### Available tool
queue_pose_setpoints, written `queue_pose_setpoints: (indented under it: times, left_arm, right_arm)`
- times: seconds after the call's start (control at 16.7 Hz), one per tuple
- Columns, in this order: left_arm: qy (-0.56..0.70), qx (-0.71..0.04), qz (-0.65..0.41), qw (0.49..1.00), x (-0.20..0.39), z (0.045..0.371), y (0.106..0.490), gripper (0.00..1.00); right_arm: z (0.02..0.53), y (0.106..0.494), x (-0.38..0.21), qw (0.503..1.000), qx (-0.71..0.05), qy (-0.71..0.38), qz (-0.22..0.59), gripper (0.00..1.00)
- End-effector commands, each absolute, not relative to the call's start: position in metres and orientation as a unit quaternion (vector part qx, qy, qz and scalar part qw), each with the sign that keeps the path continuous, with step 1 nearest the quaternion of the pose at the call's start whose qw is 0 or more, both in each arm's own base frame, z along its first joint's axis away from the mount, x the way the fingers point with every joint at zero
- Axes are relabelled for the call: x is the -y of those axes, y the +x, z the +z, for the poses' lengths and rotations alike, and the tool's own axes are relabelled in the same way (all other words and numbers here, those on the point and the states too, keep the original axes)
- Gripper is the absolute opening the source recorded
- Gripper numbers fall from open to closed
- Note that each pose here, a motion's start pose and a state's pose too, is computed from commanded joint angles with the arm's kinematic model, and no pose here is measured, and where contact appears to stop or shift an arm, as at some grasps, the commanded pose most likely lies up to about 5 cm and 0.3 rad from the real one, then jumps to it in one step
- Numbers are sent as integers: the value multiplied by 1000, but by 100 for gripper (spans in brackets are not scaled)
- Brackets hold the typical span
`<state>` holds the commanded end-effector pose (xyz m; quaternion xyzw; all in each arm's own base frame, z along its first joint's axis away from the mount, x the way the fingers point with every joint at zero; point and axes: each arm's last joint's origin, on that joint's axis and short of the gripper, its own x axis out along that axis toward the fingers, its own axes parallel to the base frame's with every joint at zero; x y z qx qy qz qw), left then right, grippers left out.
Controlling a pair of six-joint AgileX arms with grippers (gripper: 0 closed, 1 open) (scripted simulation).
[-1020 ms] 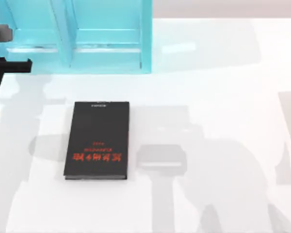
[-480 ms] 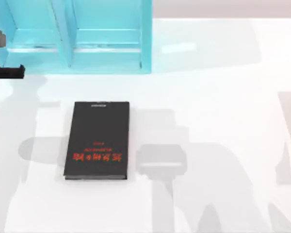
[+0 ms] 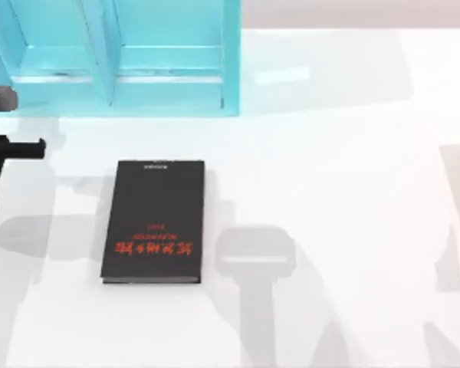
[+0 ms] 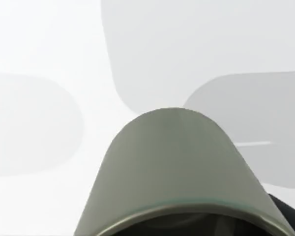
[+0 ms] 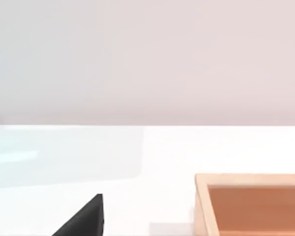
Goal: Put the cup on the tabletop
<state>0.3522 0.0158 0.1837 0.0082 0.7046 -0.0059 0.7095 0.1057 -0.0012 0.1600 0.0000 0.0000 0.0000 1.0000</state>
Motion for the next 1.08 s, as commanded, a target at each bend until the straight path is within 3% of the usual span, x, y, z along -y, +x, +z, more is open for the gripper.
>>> queue_pose_setpoints:
  times: [0.12,0.9,1.08]
  left_arm:
    - [8,-705,-6,709,-16,184,352,0]
    - [8,-705,-6,709,-16,184,352,98]
    - [8,-705,-6,709,-16,184,352,100]
  right_arm:
    - [160,106,1,1000,0,0,0,100]
    - [160,106,1,1000,0,0,0,100]
    - [160,106,1,1000,0,0,0,100]
